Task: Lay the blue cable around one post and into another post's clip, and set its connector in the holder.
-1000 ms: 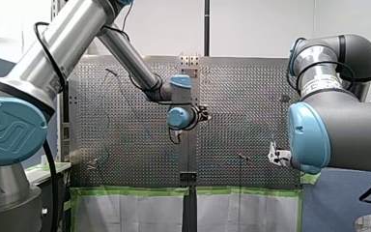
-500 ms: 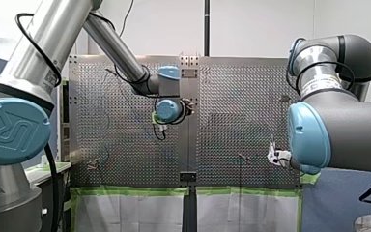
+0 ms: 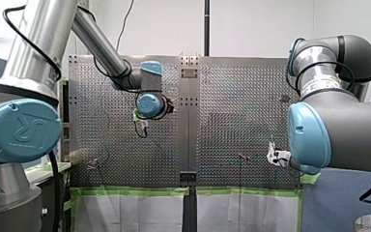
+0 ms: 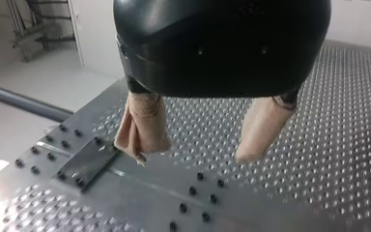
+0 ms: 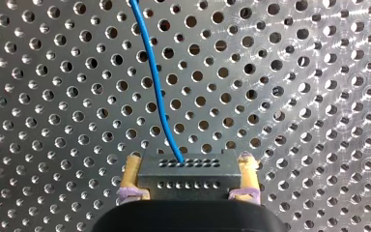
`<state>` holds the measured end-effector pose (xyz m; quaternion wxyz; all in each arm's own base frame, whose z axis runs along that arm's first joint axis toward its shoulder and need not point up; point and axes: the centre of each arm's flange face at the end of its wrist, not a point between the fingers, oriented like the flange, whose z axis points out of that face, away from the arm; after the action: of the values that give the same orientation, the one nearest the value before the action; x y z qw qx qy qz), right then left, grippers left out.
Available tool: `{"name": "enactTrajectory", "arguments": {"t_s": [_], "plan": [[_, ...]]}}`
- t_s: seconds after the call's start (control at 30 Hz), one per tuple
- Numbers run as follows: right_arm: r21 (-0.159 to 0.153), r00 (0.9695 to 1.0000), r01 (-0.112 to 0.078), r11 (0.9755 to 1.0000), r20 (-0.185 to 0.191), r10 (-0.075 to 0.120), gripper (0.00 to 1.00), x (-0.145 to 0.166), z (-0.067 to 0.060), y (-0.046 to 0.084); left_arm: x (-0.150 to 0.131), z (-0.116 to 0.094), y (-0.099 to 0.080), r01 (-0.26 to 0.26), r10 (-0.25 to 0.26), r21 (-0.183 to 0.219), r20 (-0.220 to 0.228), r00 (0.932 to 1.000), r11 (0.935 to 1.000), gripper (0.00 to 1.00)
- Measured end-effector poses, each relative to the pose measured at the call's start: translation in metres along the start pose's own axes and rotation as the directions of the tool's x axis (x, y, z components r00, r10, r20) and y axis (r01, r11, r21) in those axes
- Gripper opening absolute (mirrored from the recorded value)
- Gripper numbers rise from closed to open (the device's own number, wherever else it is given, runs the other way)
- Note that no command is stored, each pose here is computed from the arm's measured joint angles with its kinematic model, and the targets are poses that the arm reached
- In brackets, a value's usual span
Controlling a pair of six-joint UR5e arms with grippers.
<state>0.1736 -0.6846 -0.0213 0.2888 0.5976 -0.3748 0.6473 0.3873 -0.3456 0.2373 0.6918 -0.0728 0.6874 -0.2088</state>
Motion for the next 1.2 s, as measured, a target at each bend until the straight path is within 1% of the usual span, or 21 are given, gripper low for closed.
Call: {"name": "enactTrajectory", "arguments": {"t_s": [0.1,0.27,0.43,0.63,0.77,0.93,1.13,1.2], "plan": [[0.0,1.0,0.0,1.0,0.0,0.0,0.0,0.0,0.0,0.0,-0.008,-0.004,0.012,0.005,-0.005,-0.021,0.01,0.9999,0.9998,1.0],[0.0,1.0,0.0,1.0,0.0,0.0,0.0,0.0,0.0,0.0,-0.02,-0.014,0.024,0.036,-0.034,-0.036,0.04,0.9986,0.9987,1.0],[0.0,1.0,0.0,1.0,0.0,0.0,0.0,0.0,0.0,0.0,-0.029,-0.027,0.035,0.054,-0.051,-0.053,0.054,0.9972,0.9971,1.0],[0.0,1.0,-0.001,1.0,0.0,0.001,0.0,0.0,0.0,0.0,-0.04,-0.043,0.052,0.078,-0.07,-0.094,0.083,0.9941,0.9925,1.0],[0.001,1.0,0.0,1.0,0.0,0.0,0.0,-0.001,0.001,0.0,-0.048,-0.052,0.064,0.098,-0.084,-0.119,0.115,0.9898,0.9881,1.0],[0.004,1.0,-0.001,1.0,0.001,0.001,0.0,-0.001,0.002,-0.002,-0.056,-0.061,0.078,0.118,-0.101,-0.126,0.132,0.9861,0.9851,1.0],[0.004,1.0,0.0,1.0,0.002,0.0,0.0,-0.002,0.002,-0.002,-0.065,-0.071,0.094,0.143,-0.124,-0.112,0.156,0.9798,0.9834,1.0],[0.005,1.0,0.0,1.0,0.002,0.0,0.0,-0.002,0.002,-0.002,-0.065,-0.074,0.101,0.155,-0.137,-0.109,0.16,0.9776,0.9818,1.0]]}}
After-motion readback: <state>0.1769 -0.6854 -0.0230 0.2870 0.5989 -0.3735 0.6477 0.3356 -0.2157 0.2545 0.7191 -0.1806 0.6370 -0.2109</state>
